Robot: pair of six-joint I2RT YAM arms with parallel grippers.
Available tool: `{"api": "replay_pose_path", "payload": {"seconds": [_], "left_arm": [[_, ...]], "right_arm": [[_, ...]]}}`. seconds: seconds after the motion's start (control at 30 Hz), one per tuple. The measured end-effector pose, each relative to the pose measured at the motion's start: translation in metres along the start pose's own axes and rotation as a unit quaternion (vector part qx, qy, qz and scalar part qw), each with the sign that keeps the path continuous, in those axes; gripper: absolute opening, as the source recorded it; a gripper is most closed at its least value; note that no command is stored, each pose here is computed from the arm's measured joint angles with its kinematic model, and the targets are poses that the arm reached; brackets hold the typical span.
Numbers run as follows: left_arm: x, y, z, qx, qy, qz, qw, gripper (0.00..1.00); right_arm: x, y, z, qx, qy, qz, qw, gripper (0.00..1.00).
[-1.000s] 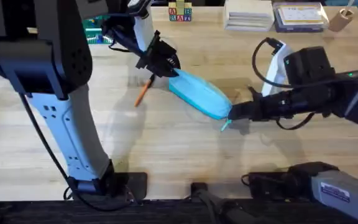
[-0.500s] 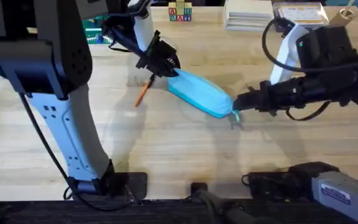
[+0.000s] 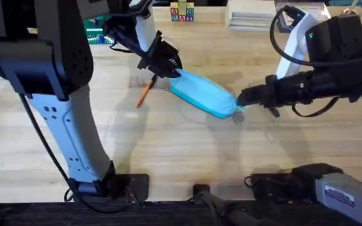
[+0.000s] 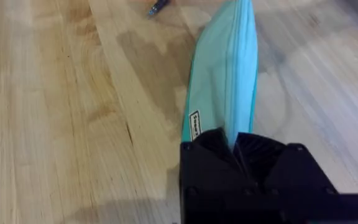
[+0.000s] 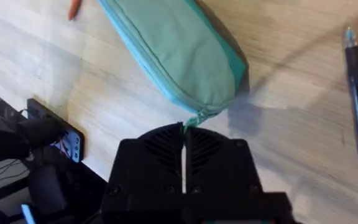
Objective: Unzip the bag, pick up the pens from the table one at a time and place them inside, then zip the bag closed.
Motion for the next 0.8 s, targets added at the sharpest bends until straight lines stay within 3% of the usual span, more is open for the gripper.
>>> {"api": "replay_pose_path", "payload": {"seconds": [0.8], "left_arm": [[0.0, 0.0, 0.0, 0.001, 0.0, 0.001, 1.0, 0.042]], "right_arm": [[0.015, 0.015, -0.047, 0.062, -0.093, -0.016, 0.994, 0.03]]}}
Point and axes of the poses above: each hand's point on the last joint's axis, 136 mm out from that joint toward the fingers, its own x axis back along the fingers, its own y axis along the line the jaws close on, z = x × y, the point moved 5 cm from there along x, back along the fingers, and after that the axes turned 12 degrees about x, right-handed, at the moved point
